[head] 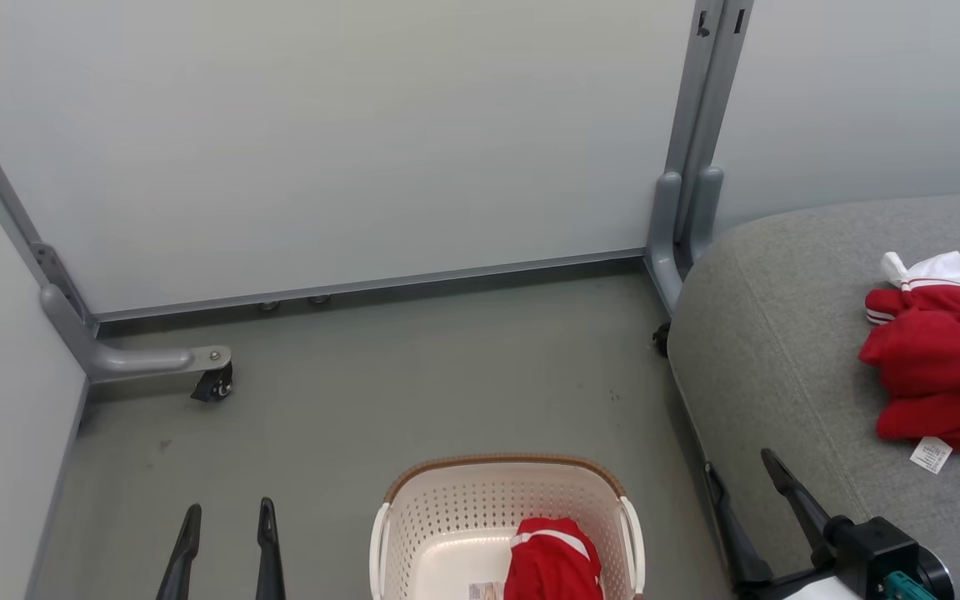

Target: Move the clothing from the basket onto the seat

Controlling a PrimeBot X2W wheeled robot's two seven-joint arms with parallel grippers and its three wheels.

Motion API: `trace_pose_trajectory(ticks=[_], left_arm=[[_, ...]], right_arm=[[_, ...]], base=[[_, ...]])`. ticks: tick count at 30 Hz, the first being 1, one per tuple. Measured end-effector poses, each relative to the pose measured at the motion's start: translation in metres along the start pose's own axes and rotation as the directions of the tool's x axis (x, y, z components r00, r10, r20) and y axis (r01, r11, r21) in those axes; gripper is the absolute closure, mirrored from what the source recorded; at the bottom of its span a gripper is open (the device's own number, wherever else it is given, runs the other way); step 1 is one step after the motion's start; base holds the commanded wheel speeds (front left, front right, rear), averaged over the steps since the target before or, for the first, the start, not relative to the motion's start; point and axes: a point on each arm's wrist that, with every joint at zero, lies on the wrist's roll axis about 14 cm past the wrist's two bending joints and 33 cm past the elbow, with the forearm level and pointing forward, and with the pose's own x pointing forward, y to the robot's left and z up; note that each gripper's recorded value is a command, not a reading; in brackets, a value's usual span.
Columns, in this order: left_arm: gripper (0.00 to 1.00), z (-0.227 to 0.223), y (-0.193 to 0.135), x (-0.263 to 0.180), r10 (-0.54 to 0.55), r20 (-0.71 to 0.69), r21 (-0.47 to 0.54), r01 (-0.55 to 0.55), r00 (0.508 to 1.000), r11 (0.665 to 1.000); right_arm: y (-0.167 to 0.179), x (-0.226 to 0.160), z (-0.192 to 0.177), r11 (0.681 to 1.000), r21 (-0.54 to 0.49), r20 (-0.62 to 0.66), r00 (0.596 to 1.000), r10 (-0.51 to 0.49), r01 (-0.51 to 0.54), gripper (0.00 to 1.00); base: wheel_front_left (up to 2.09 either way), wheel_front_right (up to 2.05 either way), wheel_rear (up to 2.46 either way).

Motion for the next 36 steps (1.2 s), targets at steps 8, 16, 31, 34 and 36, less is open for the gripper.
trace_pose_trajectory(ticks=[8,16,31,34,36], left_arm=[[0.0,-0.005,-0.013,0.0,-0.053,-0.016,0.006,0.053,0.998,0.999],[0.0,-0.011,-0.017,0.001,-0.064,-0.035,0.0,0.064,0.997,0.998],[0.0,-0.018,-0.021,0.002,-0.082,-0.058,-0.001,0.082,0.995,0.997],[0.0,-0.02,-0.023,0.003,-0.083,-0.066,-0.002,0.083,0.994,0.997],[0.0,-0.022,-0.025,0.003,-0.088,-0.075,-0.004,0.088,0.993,0.996]], right_arm=[[-0.001,-0.007,-0.002,1.0,-0.002,-0.008,1.0,-0.011,0.011,0.0],[-0.004,-0.008,-0.004,1.0,-0.003,-0.015,1.0,-0.019,0.019,0.0],[-0.007,-0.009,-0.006,1.0,-0.009,-0.02,0.999,-0.029,0.029,0.0],[-0.009,-0.008,-0.007,0.999,-0.009,-0.025,0.999,-0.033,0.033,0.0],[-0.011,-0.008,-0.008,0.999,-0.01,-0.029,0.999,-0.039,0.038,0.0]], base=[[0.0,0.0,0.0],[0.0,0.0,0.0],[0.0,0.0,0.0],[0.0,0.0,0.0],[0.0,0.0,0.0]])
